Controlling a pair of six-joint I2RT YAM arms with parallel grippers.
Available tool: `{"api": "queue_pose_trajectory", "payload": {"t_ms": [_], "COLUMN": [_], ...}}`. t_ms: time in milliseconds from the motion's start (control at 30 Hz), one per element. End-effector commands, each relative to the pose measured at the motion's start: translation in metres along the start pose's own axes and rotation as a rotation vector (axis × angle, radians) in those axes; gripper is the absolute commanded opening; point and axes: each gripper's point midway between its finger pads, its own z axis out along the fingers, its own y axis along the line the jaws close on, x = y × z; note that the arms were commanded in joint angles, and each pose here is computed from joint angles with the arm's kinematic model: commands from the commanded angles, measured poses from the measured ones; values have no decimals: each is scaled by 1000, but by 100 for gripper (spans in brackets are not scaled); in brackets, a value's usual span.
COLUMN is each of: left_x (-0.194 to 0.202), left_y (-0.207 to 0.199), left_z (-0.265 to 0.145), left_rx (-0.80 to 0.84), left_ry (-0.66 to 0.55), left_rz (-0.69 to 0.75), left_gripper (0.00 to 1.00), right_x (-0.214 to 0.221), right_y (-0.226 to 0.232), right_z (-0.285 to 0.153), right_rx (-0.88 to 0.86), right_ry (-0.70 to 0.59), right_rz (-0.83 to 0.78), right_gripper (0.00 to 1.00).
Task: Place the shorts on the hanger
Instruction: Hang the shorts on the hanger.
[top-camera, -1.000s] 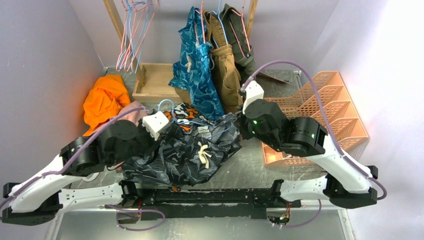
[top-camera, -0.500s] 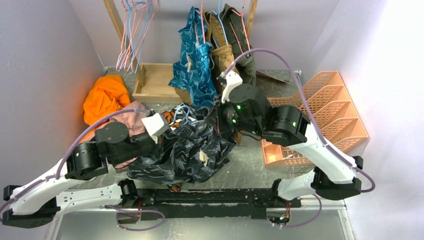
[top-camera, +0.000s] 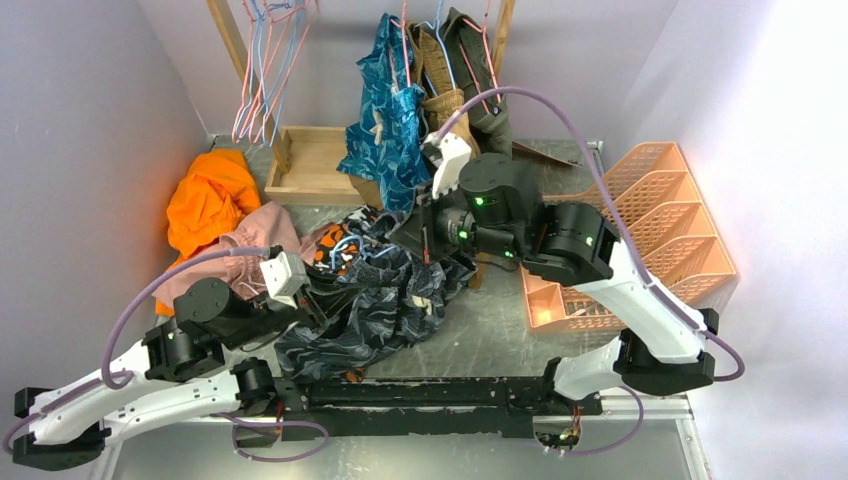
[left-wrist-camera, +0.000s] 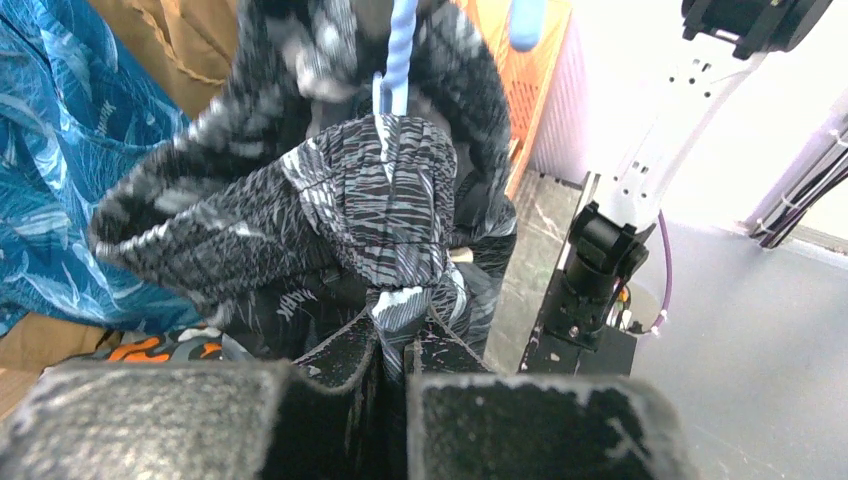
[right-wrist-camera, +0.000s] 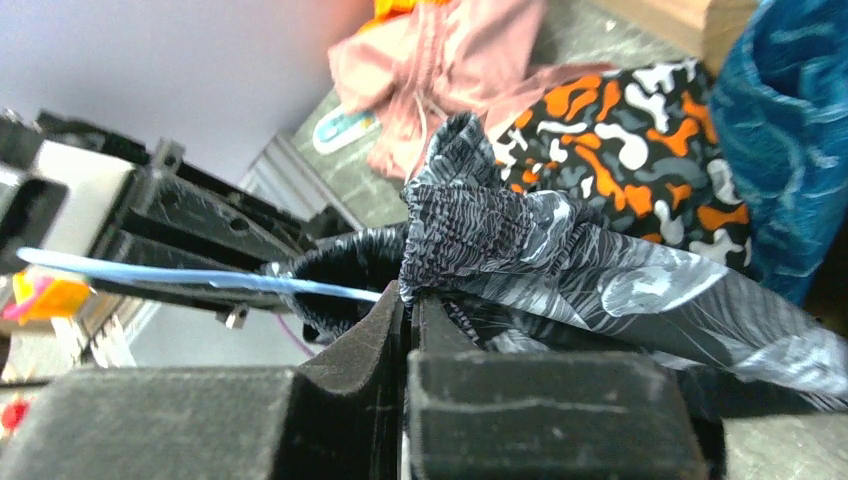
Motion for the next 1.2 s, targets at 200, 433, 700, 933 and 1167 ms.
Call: {"api": "queue_pose_trajectory", "payload": {"t_ms": [200,433,700,933,1167], "left_x": [-49,-50,-48,-41,-40], "left_y": [-13,-8,-30,-59,-66], "left_z": [-1,-5,-20,-36,-32], "left_rx": [72,52,169,333,374], "left_ry": [-287,-317,-275,-160,-112], "left_rz": [-2,-6,-31,-28,-13], "left_gripper": [7,7,7,7,7], "right_x": [39,25,-1,8,34], "right_y": [35,54,32,56,78], "right_z": [-7,-40,-75,-71,-52], "right_rx": [-252,-385,-375,-531,-696], "right_ry": [170,142,-159,-142,-29], "right_rz": [-74,-163,-402,-515,-570], "right_gripper": [50,84,84,80,78]}}
